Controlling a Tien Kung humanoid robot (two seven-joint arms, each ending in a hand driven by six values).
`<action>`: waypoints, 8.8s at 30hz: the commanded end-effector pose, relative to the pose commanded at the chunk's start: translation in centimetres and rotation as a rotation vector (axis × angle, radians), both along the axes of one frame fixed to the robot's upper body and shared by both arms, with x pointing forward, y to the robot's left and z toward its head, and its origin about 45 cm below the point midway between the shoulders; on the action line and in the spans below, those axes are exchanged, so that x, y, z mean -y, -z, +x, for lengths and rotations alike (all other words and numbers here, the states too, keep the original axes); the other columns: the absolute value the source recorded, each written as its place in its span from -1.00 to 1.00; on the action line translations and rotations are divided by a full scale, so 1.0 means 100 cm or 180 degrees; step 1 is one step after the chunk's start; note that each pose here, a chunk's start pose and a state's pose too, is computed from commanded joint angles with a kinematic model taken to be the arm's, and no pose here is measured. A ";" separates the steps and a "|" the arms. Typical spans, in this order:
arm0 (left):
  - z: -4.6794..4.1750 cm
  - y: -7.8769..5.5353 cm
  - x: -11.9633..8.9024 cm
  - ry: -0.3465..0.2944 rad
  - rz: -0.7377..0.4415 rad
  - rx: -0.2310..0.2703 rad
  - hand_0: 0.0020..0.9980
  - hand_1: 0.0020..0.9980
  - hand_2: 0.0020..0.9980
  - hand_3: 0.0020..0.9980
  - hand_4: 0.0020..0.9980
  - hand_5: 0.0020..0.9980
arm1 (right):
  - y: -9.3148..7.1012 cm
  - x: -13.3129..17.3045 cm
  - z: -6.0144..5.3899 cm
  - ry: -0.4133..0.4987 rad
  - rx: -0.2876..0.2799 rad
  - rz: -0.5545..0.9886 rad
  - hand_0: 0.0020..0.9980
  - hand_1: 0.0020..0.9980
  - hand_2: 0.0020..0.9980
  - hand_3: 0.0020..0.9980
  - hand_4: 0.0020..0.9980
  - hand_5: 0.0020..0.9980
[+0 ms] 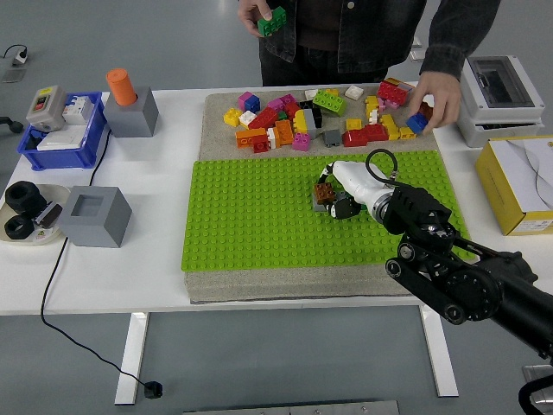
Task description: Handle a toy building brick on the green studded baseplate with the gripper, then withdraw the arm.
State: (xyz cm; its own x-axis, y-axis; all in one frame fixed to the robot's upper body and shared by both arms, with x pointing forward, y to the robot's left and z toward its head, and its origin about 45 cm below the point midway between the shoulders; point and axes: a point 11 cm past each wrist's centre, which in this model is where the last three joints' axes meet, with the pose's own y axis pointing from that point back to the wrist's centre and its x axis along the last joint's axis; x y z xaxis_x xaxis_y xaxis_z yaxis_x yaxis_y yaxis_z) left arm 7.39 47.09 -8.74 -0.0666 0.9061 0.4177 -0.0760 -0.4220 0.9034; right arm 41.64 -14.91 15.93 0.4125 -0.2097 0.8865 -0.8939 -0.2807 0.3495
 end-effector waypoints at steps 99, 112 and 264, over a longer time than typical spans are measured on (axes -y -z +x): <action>0.0009 0.000 0.000 0.0005 0.0001 0.0004 0.31 0.28 0.23 0.26 0.39 -0.51 | 0.007 -0.001 0.005 0.0044 -0.0072 0.0073 0.53 0.58 0.66 0.33 0.13 -0.70; 0.0007 0.000 -0.001 0.0013 -0.0001 0.0001 0.31 0.28 0.23 0.27 0.39 -0.51 | 0.008 -0.001 0.005 0.0047 -0.0070 0.0090 0.53 0.58 0.68 0.42 0.15 -0.70; 0.0023 -0.002 -0.004 0.0029 0.0018 0.0027 0.31 0.28 0.23 0.25 0.38 -0.52 | -0.049 0.013 -0.007 -0.0059 0.0590 0.0312 0.65 0.63 0.71 0.25 0.58 -0.01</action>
